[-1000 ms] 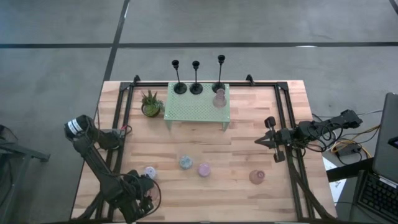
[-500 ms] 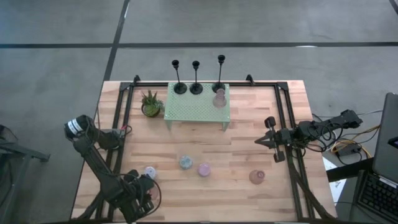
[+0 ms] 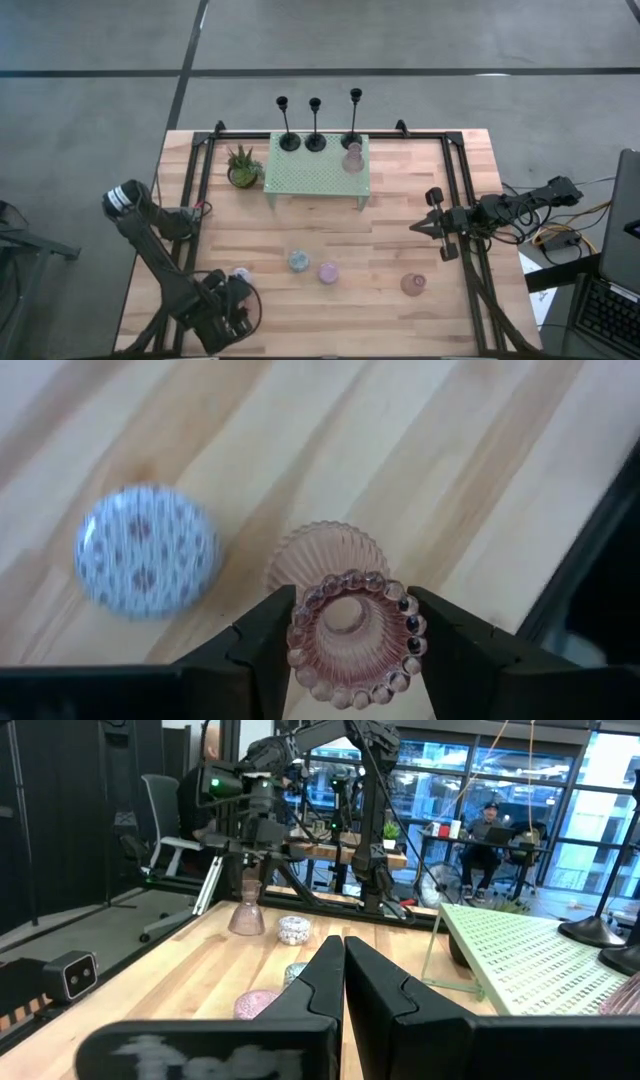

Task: Pick & Place candle stick holders
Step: Put the left transparent pink candle holder on the shelf aligned with the black candle holder

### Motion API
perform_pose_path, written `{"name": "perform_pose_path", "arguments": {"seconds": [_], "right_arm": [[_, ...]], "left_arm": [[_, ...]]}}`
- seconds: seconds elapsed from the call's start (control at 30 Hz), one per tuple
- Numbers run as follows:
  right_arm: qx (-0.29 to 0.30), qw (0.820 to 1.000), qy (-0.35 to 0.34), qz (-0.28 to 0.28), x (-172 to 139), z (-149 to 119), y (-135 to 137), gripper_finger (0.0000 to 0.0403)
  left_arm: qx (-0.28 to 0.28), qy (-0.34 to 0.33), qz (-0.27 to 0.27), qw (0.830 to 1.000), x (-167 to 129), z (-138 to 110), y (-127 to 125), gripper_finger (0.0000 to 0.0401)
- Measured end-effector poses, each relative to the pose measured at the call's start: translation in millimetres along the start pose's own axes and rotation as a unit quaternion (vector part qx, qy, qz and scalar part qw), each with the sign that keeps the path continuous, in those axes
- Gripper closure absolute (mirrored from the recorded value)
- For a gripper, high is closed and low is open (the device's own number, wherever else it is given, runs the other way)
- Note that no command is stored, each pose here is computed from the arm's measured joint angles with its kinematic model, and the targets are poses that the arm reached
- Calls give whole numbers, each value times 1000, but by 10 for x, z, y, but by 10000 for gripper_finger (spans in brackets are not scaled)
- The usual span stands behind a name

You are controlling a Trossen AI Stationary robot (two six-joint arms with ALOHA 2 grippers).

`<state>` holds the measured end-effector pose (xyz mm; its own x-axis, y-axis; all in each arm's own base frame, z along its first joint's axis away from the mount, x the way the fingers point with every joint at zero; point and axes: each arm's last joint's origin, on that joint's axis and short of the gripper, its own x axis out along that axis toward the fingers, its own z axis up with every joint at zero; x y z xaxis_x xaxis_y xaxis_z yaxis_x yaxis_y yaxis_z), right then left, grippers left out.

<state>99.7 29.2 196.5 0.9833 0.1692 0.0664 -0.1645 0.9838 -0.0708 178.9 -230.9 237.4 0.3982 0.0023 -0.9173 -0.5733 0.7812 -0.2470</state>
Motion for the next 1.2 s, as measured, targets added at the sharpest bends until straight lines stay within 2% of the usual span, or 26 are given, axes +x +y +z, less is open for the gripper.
{"name": "perform_pose_path", "arguments": {"seconds": [0.13,0.27,0.47,0.67,0.8,1.0,1.2], "right_arm": [[0,1000,0,0,0,0,0,394],[0,1000,0,0,0,0,0,394],[0,1000,0,0,0,-1,0,394],[1,1000,0,0,0,-1,0,394],[1,1000,0,0,0,-1,0,394],[0,1000,0,0,0,-1,0,394],[0,1000,0,0,0,-1,0,394]], "left_arm": [[-21,-41,-13,999,-72,183,-18,220],[-18,-73,-24,997,-164,418,-18,220],[-30,-99,-20,994,-201,863,21,219],[-3,-91,-30,995,-286,1332,57,219],[17,-122,-45,991,-466,1682,78,219],[32,-169,-63,983,-773,2201,212,219],[23,-208,-64,976,-993,2628,473,218]]}}
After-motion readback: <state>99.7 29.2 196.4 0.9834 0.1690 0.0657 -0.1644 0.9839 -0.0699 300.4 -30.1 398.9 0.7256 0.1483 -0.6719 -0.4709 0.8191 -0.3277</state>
